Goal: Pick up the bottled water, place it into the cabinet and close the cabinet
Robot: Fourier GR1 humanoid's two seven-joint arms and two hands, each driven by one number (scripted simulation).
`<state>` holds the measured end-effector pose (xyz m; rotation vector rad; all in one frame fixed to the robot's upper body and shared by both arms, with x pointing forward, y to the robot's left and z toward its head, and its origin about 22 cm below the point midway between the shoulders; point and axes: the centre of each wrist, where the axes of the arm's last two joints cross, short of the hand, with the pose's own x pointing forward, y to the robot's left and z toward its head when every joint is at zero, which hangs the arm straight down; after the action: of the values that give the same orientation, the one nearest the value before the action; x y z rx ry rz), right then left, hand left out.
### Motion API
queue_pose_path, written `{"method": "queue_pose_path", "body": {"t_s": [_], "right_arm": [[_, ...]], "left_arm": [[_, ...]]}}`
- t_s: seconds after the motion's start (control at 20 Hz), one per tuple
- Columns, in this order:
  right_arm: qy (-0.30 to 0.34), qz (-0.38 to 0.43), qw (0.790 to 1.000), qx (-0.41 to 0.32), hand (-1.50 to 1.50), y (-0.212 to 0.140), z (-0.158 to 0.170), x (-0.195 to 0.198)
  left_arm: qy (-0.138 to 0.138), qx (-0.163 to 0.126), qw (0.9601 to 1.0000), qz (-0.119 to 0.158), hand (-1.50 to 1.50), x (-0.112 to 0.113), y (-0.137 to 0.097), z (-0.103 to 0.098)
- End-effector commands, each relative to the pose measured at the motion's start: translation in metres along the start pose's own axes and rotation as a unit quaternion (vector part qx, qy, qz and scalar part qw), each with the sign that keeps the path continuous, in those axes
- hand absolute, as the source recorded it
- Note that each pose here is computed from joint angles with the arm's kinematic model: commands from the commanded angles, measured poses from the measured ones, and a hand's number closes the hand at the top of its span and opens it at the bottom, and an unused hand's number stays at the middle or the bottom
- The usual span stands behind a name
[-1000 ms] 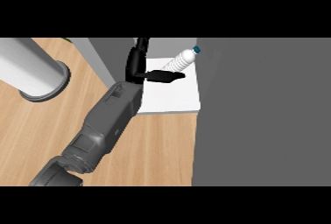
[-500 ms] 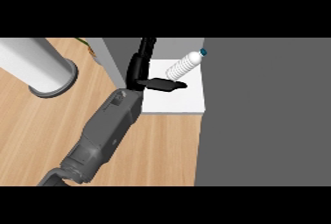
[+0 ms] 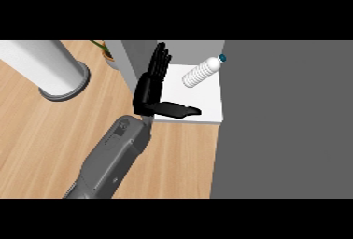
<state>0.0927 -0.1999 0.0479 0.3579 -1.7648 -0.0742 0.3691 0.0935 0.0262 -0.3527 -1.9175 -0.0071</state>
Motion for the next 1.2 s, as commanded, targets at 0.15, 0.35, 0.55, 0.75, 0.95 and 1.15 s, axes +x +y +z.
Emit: {"method": "queue_pose_path", "body": {"t_s": [0.15, 0.35, 0.55, 0.75, 0.95, 1.15], "right_arm": [[0.003, 0.008, 1.000, 0.007, -1.50, 0.003, 0.003, 0.003], [-0.006, 0.025, 0.999, 0.035, -1.50, 0.003, -0.002, 0.002], [0.037, 0.058, 0.992, 0.109, 1.50, 0.005, 0.006, 0.005], [0.070, 0.068, 0.981, 0.169, 1.50, 0.004, 0.005, 0.006], [0.055, 0.078, 0.967, 0.236, 1.50, 0.020, 0.001, 0.016], [0.055, 0.081, 0.957, 0.271, 1.50, 0.039, -0.008, 0.030]], "left_arm": [[-0.011, 0.034, 0.9988, 0.033, -1.50, 0.039, 0.014, 0.060], [0.006, 0.014, 0.9977, 0.066, -1.50, 0.058, -0.009, 0.116], [-0.015, 0.016, 0.9982, 0.056, -1.50, 0.095, 0.005, 0.135], [-0.022, 0.025, 0.9976, 0.061, -1.50, 0.124, 0.023, 0.176], [-0.035, 0.045, 0.9977, 0.038, -1.50, 0.146, 0.037, 0.201], [-0.061, 0.066, 0.9957, 0.021, -1.50, 0.162, 0.055, 0.222]]}}
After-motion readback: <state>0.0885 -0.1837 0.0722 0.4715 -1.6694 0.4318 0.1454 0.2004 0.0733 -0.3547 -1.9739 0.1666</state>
